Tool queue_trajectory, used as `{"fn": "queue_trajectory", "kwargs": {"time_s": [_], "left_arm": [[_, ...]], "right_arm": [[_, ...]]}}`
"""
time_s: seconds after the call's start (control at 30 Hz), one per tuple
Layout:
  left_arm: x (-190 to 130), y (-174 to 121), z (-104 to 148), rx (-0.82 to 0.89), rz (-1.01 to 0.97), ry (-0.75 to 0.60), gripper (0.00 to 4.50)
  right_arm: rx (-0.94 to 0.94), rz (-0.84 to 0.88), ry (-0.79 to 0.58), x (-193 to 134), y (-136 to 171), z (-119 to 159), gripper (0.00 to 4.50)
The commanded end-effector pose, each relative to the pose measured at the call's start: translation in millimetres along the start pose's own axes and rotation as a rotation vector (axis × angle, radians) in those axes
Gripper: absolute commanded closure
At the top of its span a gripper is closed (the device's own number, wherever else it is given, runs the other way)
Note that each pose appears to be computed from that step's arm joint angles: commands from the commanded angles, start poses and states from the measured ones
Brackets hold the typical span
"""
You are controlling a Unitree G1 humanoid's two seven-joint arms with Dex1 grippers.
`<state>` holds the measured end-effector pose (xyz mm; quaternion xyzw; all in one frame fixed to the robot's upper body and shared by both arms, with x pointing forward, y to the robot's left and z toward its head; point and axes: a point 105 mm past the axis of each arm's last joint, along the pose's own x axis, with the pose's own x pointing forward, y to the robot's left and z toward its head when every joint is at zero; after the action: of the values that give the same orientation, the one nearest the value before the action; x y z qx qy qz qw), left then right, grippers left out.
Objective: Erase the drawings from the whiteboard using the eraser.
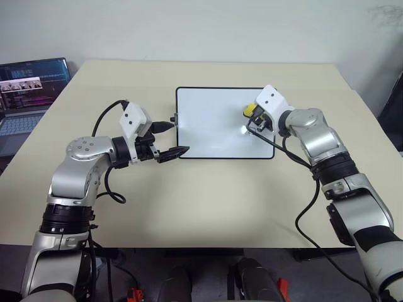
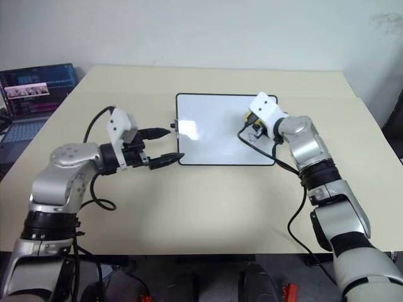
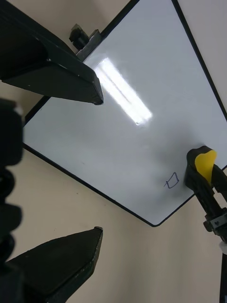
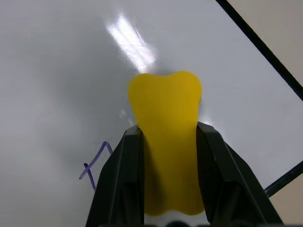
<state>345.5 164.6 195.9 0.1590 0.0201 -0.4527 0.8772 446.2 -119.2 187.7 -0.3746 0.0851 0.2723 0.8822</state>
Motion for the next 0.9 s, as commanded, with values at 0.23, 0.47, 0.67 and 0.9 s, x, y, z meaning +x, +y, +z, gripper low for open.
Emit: {"fn": "queue_trajectory", "kwargs": {"time_s": [0.23,0.47,0.67,0.9], "left_arm": [[-3.6,2.8,15.2,0.044,0.017,-0.036,0.00],[-2.7,2.9,15.7,0.046,0.014,-0.037,0.00],[-1.9,3.4,16.3,0.049,0.015,-0.038,0.00],[-2.0,3.4,16.9,0.052,0.015,-0.039,0.00]], "right_arm": [[-0.073,0.256,0.141,-0.5,71.9,-47.8,3.40],[-0.055,0.181,0.139,0.2,59.5,-46.4,3.40],[-0.037,-0.060,0.124,-0.2,1.1,-38.6,3.40],[-0.030,-0.165,0.152,-2.7,-24.5,-48.4,3.40]]}}
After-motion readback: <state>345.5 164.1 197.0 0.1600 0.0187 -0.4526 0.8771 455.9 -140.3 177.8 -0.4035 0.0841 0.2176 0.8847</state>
